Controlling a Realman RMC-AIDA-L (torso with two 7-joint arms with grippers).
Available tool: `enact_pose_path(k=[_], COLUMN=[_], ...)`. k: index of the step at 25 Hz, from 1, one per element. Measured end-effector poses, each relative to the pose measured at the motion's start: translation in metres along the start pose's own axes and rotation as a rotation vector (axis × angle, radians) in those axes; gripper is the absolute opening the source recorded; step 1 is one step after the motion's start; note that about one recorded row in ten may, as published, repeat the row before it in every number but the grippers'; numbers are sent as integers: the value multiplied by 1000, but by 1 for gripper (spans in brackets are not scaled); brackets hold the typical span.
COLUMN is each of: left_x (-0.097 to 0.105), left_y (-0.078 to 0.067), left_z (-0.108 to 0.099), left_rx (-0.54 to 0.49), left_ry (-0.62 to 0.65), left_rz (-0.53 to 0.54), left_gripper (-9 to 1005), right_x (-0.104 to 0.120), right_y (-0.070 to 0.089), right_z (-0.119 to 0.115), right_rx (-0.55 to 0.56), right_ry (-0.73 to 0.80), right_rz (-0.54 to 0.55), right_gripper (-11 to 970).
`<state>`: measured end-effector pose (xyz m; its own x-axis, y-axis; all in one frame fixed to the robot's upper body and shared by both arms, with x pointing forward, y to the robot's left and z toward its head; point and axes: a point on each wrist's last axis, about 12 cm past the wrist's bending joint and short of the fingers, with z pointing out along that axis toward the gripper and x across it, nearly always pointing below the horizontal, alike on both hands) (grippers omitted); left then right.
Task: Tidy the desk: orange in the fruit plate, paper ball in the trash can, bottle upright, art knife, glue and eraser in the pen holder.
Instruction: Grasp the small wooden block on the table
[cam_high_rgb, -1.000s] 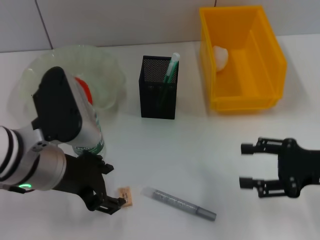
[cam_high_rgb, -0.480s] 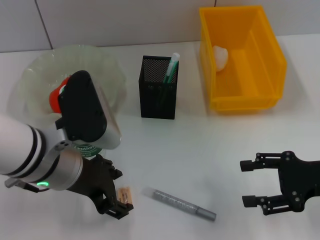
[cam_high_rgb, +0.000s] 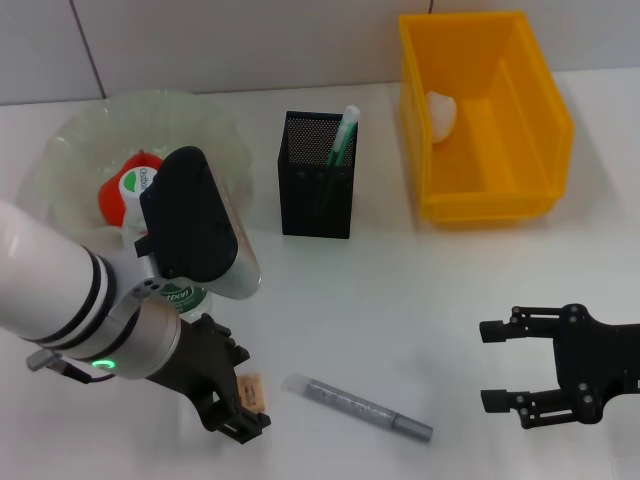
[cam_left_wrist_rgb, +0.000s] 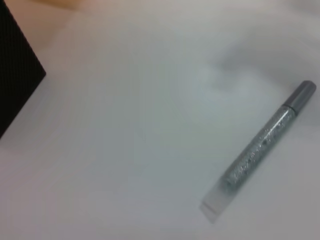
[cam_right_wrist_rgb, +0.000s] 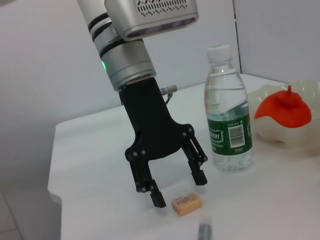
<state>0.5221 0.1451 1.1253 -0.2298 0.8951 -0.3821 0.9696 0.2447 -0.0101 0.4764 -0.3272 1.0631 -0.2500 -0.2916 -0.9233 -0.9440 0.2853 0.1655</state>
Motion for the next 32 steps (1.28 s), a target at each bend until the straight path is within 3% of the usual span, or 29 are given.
enact_pose_path(k=[22,27,32], left_x=[-6,-6,-6], left_y=[2,1,1], left_z=[11,11,11], left_rx=[-9,-5,-5], left_ry=[11,16,16], left_rz=[26,24,22], left_gripper=[770,652,595], right_x=[0,-1,-1], right_y=[-3,-3,-3], right_z=[3,3,3], right_rx=[18,19,19], right_ry=[6,7,8], right_rz=[-19,-21,-22], right_gripper=[788,788,788])
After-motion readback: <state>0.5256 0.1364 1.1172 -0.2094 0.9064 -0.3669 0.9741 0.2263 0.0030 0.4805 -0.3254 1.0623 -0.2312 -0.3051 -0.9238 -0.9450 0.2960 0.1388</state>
